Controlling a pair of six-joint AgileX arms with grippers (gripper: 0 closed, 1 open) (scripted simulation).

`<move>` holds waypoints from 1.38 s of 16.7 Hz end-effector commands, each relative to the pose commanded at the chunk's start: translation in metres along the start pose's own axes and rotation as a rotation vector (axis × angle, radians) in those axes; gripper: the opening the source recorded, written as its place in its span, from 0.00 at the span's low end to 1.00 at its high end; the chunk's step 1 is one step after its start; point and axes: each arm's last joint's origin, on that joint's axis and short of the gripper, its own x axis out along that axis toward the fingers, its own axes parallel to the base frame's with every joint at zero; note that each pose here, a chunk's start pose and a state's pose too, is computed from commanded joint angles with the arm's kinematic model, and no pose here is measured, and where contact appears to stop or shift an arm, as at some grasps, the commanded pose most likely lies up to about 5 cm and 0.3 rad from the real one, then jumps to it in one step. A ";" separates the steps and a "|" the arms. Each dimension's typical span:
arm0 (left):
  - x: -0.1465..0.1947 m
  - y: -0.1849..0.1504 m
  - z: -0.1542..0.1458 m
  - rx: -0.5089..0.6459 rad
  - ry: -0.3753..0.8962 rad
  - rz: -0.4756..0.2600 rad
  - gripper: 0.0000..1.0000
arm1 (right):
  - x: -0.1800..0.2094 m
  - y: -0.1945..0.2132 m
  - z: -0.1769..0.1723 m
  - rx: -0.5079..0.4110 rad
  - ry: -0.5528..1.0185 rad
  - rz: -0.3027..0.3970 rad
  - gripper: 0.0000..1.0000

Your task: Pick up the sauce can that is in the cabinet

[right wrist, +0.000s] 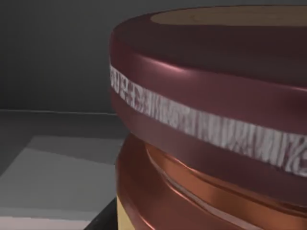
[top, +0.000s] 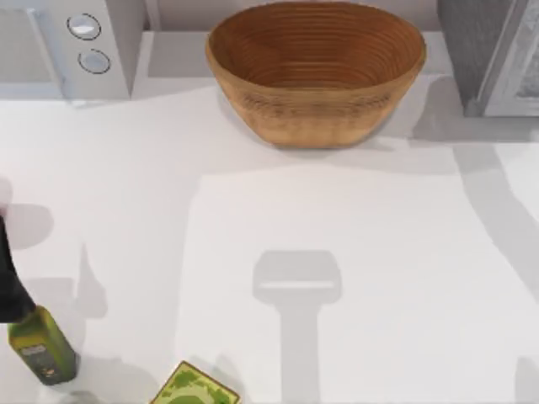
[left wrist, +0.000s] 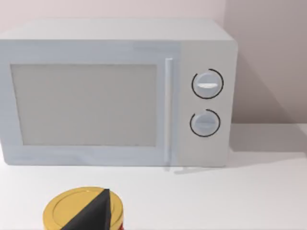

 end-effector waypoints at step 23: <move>0.000 0.000 0.000 0.000 0.000 0.000 1.00 | -0.076 -0.049 -0.372 0.017 0.000 -0.047 0.00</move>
